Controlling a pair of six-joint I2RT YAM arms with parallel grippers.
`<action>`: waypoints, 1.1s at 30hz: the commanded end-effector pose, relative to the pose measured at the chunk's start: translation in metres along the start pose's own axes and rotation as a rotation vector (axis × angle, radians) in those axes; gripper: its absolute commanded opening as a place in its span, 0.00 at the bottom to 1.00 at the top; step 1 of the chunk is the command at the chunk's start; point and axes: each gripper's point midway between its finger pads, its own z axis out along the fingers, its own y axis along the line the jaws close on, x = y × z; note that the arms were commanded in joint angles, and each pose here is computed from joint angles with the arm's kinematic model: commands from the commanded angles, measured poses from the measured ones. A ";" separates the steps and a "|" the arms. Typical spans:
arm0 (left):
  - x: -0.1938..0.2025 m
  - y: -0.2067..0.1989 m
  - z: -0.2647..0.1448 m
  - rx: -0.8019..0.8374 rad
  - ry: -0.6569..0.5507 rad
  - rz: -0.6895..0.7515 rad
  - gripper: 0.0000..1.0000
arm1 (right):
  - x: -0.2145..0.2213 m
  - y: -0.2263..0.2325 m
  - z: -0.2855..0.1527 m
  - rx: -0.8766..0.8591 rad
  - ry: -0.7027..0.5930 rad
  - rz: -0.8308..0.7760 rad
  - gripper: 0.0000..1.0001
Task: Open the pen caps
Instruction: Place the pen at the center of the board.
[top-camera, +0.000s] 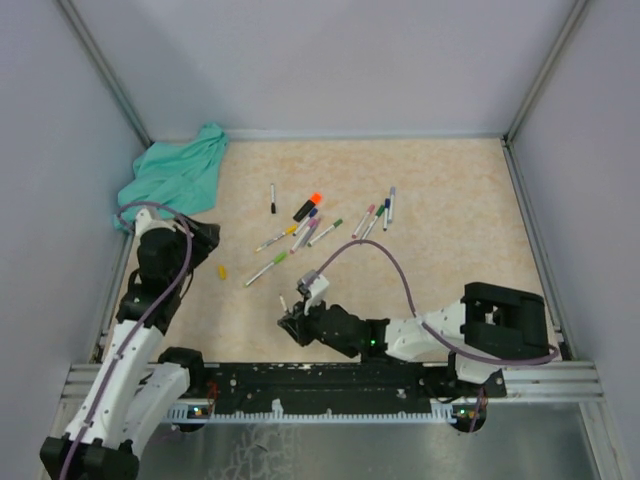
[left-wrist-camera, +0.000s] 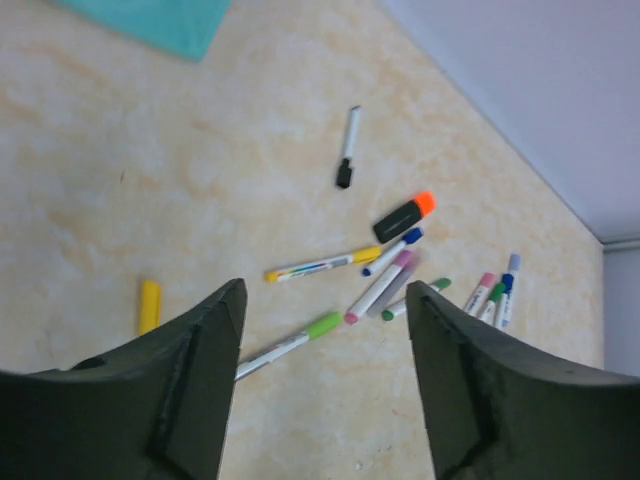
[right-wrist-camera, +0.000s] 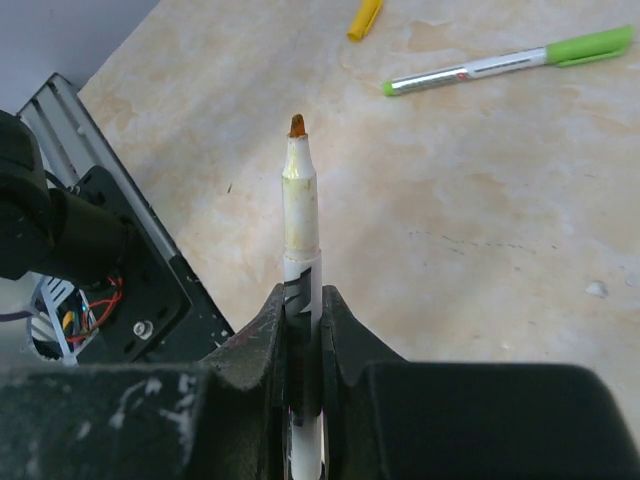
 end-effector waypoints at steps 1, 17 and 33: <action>-0.049 -0.049 -0.037 0.186 -0.094 0.255 0.76 | -0.006 0.032 0.027 -0.044 0.050 -0.053 0.04; -0.090 -0.032 -0.084 0.163 -0.378 0.486 0.89 | 0.024 0.040 0.123 0.279 0.218 0.044 0.04; -0.086 -0.036 -0.088 0.190 -0.368 0.482 0.89 | 0.041 0.033 0.146 0.316 0.270 0.042 0.15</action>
